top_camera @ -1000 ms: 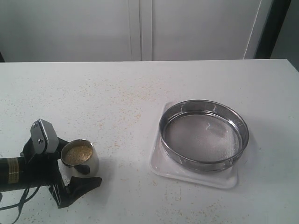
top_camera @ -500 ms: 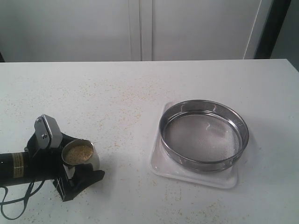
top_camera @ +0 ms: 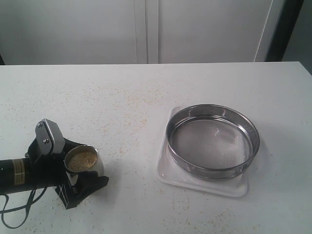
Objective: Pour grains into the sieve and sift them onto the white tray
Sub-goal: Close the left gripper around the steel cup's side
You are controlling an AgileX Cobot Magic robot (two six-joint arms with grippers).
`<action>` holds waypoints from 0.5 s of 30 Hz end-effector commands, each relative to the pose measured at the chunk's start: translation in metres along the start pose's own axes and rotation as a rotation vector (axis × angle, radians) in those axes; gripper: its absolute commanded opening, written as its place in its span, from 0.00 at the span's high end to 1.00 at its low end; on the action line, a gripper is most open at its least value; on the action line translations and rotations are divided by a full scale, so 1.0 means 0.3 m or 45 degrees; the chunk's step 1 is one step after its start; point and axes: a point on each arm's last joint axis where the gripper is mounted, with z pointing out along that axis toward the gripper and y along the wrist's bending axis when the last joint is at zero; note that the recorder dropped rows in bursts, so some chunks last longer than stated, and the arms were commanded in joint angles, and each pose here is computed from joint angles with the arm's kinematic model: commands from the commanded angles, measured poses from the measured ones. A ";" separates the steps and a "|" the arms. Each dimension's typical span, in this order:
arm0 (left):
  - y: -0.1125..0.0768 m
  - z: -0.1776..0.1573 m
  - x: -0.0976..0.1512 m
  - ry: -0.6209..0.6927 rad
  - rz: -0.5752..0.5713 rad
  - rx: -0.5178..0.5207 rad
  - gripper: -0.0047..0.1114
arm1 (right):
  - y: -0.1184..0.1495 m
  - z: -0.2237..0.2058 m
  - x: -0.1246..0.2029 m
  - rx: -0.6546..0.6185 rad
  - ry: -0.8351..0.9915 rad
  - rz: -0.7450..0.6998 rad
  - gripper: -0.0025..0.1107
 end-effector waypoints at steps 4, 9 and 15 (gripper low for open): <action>0.000 0.002 0.007 0.041 0.013 -0.006 0.13 | -0.001 0.001 0.000 0.010 -0.020 0.003 0.98; 0.003 0.001 0.012 0.064 0.010 -0.015 0.13 | -0.001 0.001 0.000 0.010 -0.020 0.003 0.98; 0.003 0.001 0.014 0.070 0.008 -0.018 0.13 | -0.001 0.001 0.000 0.010 -0.020 0.003 0.98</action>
